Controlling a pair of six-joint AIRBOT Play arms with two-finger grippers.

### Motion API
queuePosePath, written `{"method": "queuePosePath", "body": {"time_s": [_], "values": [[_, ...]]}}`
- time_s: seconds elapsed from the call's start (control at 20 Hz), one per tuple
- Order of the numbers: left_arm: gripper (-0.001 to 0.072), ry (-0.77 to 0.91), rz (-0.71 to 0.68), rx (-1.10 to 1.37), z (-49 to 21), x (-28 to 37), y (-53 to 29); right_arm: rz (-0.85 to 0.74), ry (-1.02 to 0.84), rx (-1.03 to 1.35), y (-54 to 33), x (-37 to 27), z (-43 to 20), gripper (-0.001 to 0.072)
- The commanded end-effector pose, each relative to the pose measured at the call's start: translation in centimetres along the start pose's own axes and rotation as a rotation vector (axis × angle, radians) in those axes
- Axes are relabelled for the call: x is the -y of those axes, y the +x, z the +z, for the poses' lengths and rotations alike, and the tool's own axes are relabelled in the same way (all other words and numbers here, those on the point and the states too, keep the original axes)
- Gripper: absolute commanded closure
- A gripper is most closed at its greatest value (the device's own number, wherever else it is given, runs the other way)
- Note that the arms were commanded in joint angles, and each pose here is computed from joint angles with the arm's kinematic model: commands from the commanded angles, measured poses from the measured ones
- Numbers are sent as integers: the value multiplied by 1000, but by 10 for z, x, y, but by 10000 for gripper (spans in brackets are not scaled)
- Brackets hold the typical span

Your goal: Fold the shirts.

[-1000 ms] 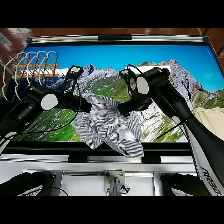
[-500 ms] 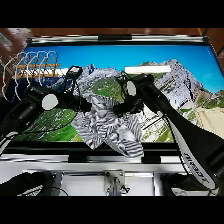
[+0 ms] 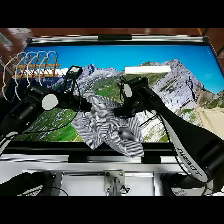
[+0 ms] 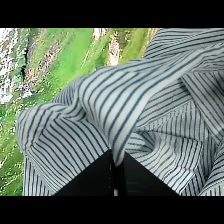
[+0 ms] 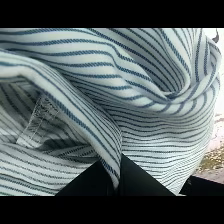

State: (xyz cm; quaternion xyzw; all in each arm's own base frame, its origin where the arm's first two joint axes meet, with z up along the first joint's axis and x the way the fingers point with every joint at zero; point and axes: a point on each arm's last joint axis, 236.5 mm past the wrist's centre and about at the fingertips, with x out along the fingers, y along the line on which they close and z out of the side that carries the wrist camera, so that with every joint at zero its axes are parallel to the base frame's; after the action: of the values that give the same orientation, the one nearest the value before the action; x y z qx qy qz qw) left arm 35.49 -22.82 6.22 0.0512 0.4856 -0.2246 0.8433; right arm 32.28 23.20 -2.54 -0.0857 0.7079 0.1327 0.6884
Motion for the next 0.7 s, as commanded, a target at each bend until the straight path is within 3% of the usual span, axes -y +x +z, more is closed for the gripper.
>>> {"method": "queuePosePath", "body": {"time_s": [0.0, 0.2, 0.4, 0.5, 0.65], "values": [[650, -16, 0, 0, 0, 0, 0, 38, -37, 45, -22, -8, 1, 634], [650, -13, -5, 40, 14, 2, -16, 119, -169, 255, -105, -27, 11, 634], [650, 9, -2, 119, 44, 6, -82, 16, -205, 453, -191, -1, 10, 634], [650, 96, -40, 290, 83, 23, -144, -23, -350, 580, -238, -2, 15, 633], [650, 168, -158, 727, 159, 62, -278, -103, -352, 834, -323, 10, 30, 634]]}}
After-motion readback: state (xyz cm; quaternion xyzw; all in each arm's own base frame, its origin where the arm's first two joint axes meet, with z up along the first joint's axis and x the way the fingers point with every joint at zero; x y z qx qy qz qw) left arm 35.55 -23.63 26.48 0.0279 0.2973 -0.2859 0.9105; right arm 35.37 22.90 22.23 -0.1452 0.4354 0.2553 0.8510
